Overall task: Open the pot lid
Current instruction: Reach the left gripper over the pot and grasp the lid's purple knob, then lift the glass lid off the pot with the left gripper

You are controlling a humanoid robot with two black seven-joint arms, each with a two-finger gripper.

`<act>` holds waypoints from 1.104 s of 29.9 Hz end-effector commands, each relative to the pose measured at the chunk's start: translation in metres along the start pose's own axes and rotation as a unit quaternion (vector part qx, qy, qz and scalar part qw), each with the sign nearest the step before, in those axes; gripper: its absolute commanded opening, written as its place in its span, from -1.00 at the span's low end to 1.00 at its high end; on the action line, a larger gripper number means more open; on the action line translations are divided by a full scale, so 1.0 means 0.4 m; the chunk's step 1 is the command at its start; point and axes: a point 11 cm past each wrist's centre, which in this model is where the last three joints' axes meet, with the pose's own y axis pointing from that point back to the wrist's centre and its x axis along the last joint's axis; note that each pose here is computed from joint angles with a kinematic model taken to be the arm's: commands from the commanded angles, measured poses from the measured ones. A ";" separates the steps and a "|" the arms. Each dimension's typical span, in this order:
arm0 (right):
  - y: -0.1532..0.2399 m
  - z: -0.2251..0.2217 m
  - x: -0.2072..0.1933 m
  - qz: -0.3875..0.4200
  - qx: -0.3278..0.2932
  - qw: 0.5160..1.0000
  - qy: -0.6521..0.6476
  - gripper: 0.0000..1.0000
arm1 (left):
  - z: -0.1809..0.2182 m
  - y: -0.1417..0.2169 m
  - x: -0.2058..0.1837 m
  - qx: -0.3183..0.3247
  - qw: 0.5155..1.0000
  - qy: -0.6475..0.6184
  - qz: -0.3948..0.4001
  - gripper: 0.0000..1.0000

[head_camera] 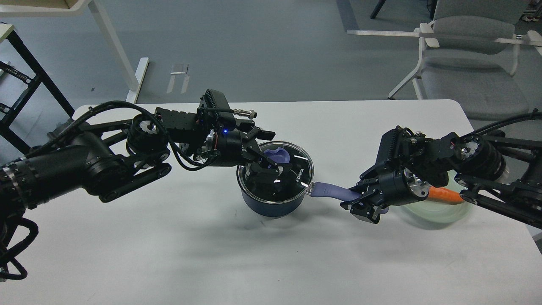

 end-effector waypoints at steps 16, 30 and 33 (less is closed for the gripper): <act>0.001 0.000 0.001 0.001 0.000 1.000 0.000 -0.35 | 0.001 -0.025 -0.052 0.003 1.000 0.006 -0.006 0.91; 0.000 -0.002 0.003 0.002 0.001 1.000 0.000 -0.34 | 0.005 -0.027 -0.045 0.001 1.000 -0.013 -0.007 -0.43; 0.000 -0.002 0.003 0.002 0.001 1.000 0.001 -0.34 | 0.007 -0.023 -0.035 -0.001 1.000 -0.017 -0.005 -0.45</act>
